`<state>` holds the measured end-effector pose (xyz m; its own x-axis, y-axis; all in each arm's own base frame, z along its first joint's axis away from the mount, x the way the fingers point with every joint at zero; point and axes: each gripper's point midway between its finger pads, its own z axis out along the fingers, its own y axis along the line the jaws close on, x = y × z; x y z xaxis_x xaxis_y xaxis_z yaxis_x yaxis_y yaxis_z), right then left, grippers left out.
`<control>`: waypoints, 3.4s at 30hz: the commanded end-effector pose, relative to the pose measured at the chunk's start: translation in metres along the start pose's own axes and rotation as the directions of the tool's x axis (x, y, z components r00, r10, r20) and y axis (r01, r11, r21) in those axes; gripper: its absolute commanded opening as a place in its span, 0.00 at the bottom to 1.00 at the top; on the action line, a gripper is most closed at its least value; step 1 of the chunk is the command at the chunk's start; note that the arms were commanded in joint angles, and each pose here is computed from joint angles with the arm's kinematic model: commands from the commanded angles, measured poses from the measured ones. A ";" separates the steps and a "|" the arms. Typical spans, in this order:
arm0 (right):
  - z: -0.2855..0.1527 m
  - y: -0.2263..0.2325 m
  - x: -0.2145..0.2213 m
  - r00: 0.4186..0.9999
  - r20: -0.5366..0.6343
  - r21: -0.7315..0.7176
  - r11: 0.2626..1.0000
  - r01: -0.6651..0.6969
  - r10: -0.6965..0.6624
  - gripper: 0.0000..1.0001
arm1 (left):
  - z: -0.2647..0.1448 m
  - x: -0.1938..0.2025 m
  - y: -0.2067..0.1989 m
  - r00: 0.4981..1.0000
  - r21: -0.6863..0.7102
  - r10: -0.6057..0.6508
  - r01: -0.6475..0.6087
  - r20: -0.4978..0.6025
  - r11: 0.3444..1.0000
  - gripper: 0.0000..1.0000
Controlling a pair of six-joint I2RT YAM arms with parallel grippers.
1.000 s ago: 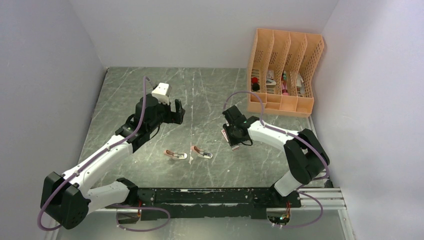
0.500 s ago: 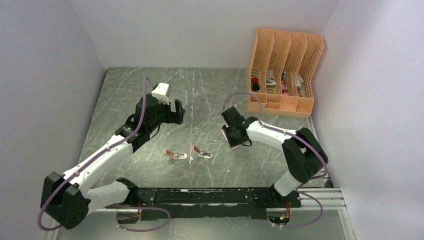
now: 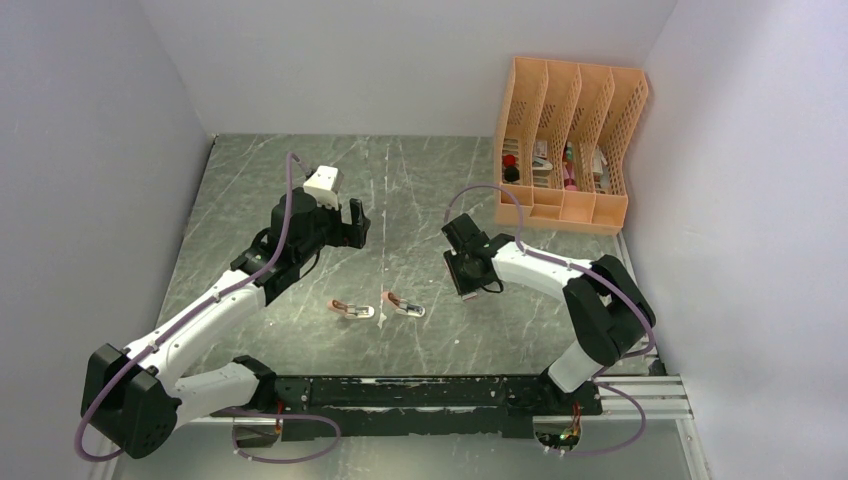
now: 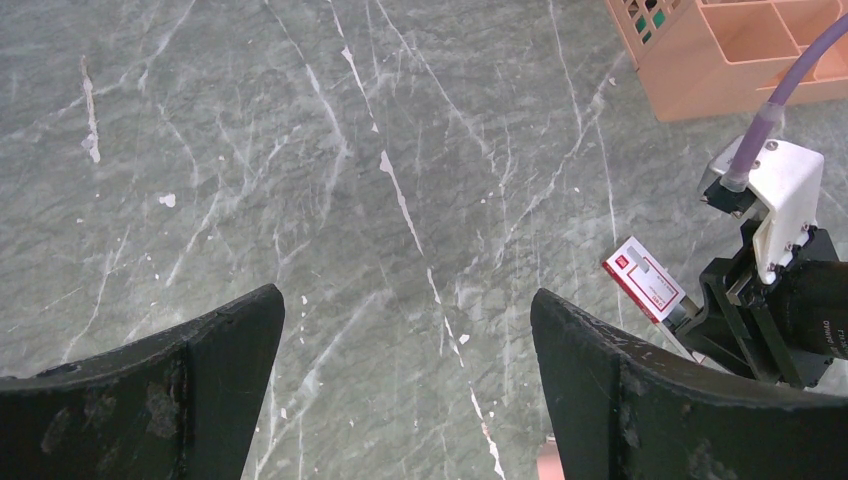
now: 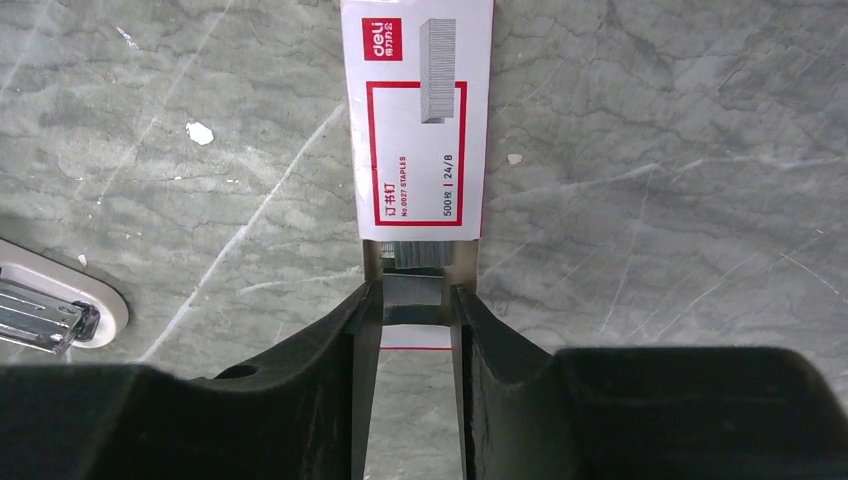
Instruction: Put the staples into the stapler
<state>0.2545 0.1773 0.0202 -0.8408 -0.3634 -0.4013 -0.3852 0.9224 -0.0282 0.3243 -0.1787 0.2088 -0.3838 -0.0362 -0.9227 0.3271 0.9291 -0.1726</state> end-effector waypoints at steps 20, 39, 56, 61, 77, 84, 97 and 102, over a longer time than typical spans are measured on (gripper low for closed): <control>0.001 -0.004 -0.010 1.000 0.016 0.046 0.999 -0.006 0.006 0.31 | 0.000 -0.007 0.001 1.000 -0.001 0.007 -0.007 0.011 1.000 0.97; -0.016 -0.001 -0.021 0.999 0.048 0.027 0.999 -0.023 0.021 0.30 | -0.001 -0.007 0.001 1.000 -0.001 0.007 -0.007 0.012 1.000 0.97; -0.004 -0.003 -0.009 0.999 0.009 0.043 0.999 -0.031 0.031 0.28 | -0.002 -0.008 0.001 1.000 -0.001 0.007 -0.007 0.014 1.000 0.97; -0.003 -0.004 -0.007 0.999 0.005 0.049 0.998 -0.033 0.033 0.29 | -0.001 -0.007 0.001 1.000 0.000 0.007 -0.007 0.010 1.000 0.97; 0.003 -0.003 -0.002 0.999 -0.016 0.047 0.998 -0.030 0.031 0.31 | -0.001 -0.008 0.002 1.000 -0.004 0.007 -0.007 0.013 1.000 0.97; 0.004 -0.002 -0.001 0.999 -0.020 0.040 0.999 -0.028 0.029 0.34 | -0.001 -0.007 0.001 1.000 -0.001 0.006 -0.006 0.010 1.000 0.97; 0.005 -0.002 0.000 0.999 -0.027 0.041 0.999 -0.025 0.026 0.38 | -0.001 -0.007 0.001 1.000 -0.002 0.009 -0.009 0.011 1.000 0.97; 0.006 -0.002 0.001 0.999 -0.029 0.042 0.999 -0.026 0.027 0.39 | -0.001 -0.007 0.002 1.000 -0.003 0.008 -0.008 0.011 1.000 0.97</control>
<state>0.2594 0.1760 0.0193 -0.8578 -0.3389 -0.3865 -0.3462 0.9367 -0.0529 0.3242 -0.1787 0.2087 -0.3839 -0.0354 -0.9227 0.3273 0.9292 -0.1718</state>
